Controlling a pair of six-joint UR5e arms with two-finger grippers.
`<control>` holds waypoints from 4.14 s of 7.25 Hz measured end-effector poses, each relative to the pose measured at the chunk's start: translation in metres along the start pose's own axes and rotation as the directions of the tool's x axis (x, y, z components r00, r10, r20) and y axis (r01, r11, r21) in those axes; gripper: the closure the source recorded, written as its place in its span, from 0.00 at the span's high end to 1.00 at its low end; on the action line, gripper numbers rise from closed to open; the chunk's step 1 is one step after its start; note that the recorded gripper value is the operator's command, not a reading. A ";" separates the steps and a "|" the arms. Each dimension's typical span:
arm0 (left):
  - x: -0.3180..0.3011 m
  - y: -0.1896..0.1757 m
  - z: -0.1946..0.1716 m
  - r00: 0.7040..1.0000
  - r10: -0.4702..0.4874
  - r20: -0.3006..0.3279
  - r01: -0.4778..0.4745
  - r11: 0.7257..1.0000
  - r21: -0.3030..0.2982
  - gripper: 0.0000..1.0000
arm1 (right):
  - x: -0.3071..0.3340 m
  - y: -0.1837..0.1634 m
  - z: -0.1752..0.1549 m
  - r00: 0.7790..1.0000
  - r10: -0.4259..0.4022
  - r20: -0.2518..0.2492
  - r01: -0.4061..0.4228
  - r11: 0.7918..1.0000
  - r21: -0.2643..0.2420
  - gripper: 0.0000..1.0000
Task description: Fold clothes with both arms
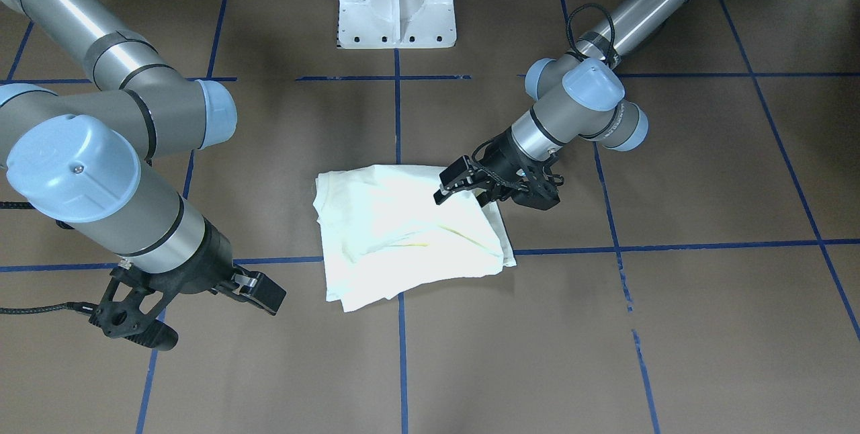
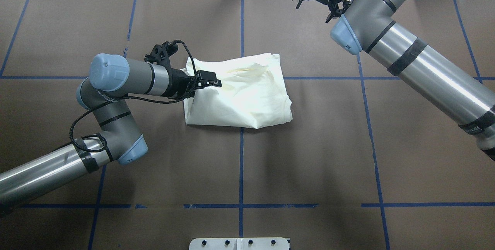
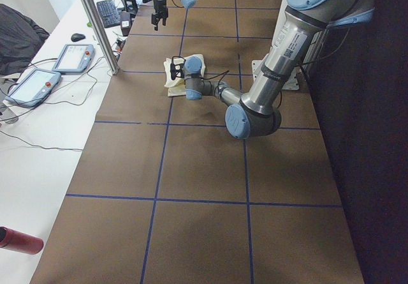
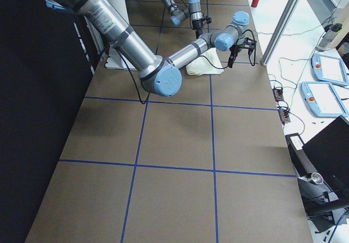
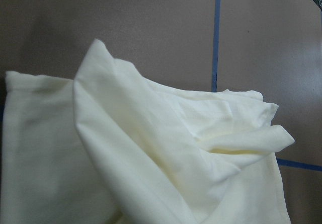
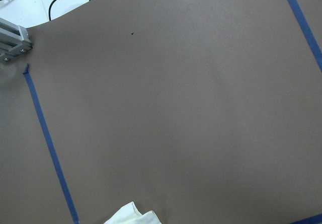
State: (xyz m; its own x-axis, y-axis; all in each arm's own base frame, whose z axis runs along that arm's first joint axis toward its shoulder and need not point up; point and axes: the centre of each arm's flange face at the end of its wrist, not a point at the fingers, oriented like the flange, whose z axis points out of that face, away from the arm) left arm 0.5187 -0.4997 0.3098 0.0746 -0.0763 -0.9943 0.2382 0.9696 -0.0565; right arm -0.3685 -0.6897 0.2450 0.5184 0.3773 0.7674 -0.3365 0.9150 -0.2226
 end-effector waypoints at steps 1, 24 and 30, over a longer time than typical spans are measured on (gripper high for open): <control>0.001 0.012 0.002 1.000 0.009 -0.020 -0.010 0.999 -0.040 1.00 | 0.000 0.000 -0.001 1.000 0.000 0.001 0.000 1.000 0.001 1.00; -0.280 -0.211 -0.525 0.628 0.440 0.642 -0.447 0.879 -0.165 1.00 | 0.547 -0.109 -0.138 0.821 -0.545 -0.166 0.515 0.835 -0.194 1.00; -0.358 -0.159 -0.567 0.639 0.413 0.649 -0.392 0.901 -0.187 1.00 | 0.588 -0.061 -0.169 0.845 -0.526 -0.099 0.511 0.848 -0.144 1.00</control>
State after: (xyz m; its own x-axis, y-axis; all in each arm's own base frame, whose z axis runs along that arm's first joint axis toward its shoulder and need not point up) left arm -0.0946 -0.4943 0.6232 0.7744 0.2003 -0.6001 0.0045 0.9468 0.3219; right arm 0.0900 -0.4999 0.6079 0.6927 -0.1483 0.7058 0.0928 0.9888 0.1166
